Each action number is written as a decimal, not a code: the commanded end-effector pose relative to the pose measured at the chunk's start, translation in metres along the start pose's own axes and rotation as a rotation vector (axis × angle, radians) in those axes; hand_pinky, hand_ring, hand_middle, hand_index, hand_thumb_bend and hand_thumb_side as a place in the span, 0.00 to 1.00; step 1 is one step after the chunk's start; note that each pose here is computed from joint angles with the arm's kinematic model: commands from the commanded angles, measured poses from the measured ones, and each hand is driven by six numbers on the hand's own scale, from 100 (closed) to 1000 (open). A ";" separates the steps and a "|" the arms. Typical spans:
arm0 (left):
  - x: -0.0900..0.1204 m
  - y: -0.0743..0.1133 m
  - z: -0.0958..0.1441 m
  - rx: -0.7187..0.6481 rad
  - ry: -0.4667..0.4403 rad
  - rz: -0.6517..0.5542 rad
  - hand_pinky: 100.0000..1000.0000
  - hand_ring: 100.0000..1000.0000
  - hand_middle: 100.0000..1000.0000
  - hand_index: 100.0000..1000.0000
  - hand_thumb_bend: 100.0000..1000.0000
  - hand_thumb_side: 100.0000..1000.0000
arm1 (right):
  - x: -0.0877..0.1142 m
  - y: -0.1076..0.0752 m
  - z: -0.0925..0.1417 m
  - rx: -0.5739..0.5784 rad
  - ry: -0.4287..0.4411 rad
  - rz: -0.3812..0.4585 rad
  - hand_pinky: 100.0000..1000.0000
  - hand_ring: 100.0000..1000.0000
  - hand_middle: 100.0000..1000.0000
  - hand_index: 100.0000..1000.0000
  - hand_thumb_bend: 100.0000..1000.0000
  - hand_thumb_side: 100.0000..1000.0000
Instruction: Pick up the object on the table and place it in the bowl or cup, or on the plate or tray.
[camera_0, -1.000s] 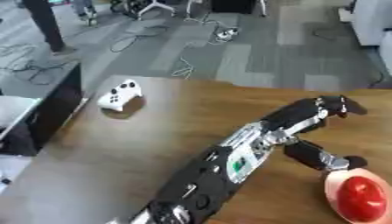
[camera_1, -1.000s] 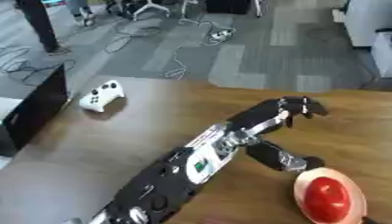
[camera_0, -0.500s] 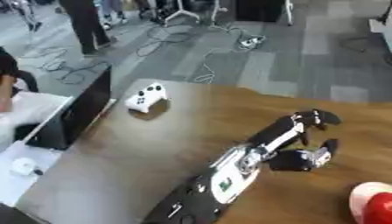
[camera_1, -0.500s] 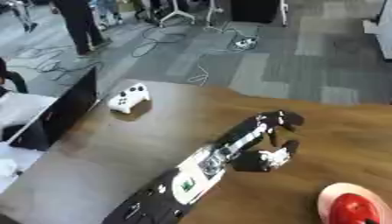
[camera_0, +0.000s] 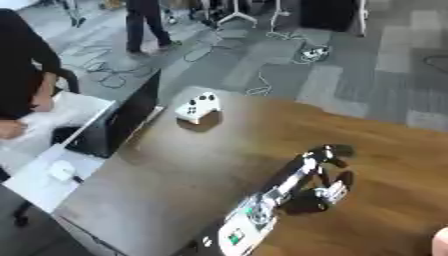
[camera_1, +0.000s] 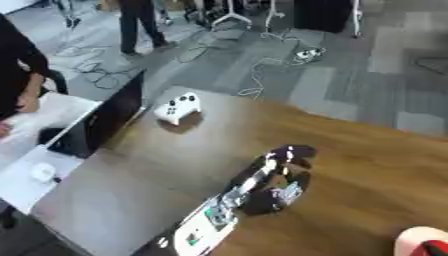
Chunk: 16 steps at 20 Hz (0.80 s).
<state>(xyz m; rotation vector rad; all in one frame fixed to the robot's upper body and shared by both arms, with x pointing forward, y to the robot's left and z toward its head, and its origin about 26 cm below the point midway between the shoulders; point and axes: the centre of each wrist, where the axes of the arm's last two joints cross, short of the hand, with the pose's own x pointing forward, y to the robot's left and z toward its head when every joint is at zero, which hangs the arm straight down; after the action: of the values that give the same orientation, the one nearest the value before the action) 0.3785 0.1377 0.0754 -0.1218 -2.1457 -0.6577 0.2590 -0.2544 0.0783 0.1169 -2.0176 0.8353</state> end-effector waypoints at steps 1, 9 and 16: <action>0.011 0.001 0.006 0.015 -0.047 0.074 0.40 0.75 0.84 0.88 0.00 0.78 | 0.011 -0.004 -0.001 -0.001 -0.037 0.001 0.46 0.63 0.59 1.00 0.00 0.61; 0.007 -0.033 0.050 0.079 -0.048 0.258 0.41 0.74 0.84 0.86 0.03 0.83 | 0.019 -0.007 -0.003 -0.026 -0.093 -0.033 0.45 0.61 0.59 1.00 0.00 0.54; 0.010 -0.050 0.059 0.091 -0.050 0.342 0.41 0.74 0.84 0.86 0.05 0.84 | 0.023 -0.011 -0.012 -0.056 -0.117 -0.075 0.46 0.62 0.58 1.00 0.00 0.54</action>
<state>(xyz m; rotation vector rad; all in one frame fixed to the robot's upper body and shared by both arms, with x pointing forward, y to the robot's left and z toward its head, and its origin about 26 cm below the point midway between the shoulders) 0.3142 0.1257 0.0257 -0.4231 -2.1012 -0.3728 0.2587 -0.2505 0.0990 0.2099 -2.1091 0.7399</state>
